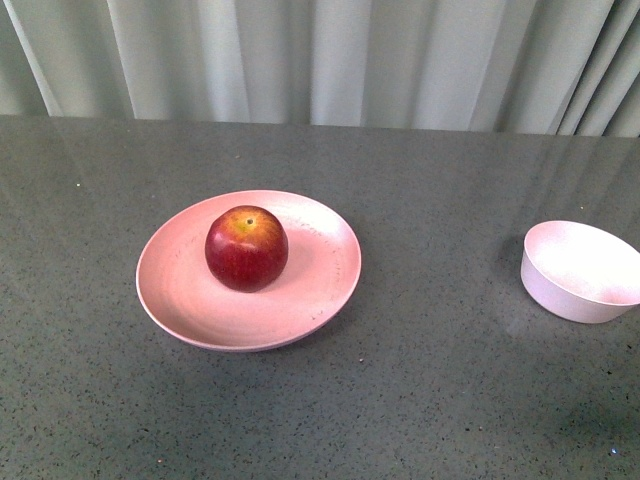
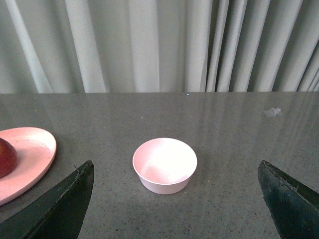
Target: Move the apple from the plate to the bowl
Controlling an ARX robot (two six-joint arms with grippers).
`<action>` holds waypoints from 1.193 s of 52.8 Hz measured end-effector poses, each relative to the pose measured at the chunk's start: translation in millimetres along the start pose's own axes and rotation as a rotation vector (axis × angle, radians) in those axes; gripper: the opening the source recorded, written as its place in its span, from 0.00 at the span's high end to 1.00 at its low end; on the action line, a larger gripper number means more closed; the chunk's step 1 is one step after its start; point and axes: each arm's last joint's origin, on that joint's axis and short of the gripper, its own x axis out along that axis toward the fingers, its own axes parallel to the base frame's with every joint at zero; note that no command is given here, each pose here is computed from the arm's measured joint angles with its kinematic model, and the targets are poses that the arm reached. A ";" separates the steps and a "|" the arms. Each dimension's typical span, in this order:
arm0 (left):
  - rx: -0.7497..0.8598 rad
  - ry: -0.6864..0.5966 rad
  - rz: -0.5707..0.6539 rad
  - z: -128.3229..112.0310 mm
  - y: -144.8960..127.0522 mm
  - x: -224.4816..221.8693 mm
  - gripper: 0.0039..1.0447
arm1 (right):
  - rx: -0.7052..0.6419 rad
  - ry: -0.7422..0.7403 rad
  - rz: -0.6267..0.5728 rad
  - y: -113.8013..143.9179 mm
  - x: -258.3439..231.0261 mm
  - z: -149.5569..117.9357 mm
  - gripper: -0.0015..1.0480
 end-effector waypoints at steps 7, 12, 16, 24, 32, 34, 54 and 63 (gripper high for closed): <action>0.000 0.000 0.000 0.0 0.0 0.0 0.08 | 0.000 0.000 0.000 0.0 0.0 0.0 0.09; 0.000 0.000 0.000 0.0 0.0 0.0 0.08 | 0.000 0.000 0.000 0.0 0.0 0.0 0.09; 0.000 0.000 0.000 0.0 0.0 0.0 0.08 | 0.000 0.000 0.000 0.0 0.0 0.0 0.09; 0.000 0.000 0.000 0.0 0.0 0.0 0.08 | 0.000 0.000 0.000 0.0 0.0 0.0 0.09; 0.000 0.000 0.000 0.0 0.0 0.0 0.08 | 0.000 0.000 0.000 0.0 0.0 0.0 0.09; 0.000 0.000 0.000 0.0 0.0 0.0 0.08 | 0.000 0.000 0.000 0.0 0.0 0.0 0.09; 0.000 0.000 0.000 0.0 0.0 0.0 0.08 | 0.000 0.000 0.000 0.0 0.0 0.0 0.09; 0.000 0.000 0.000 0.0 0.0 0.0 0.08 | -0.025 0.105 0.061 0.2 0.6 -1.6 0.09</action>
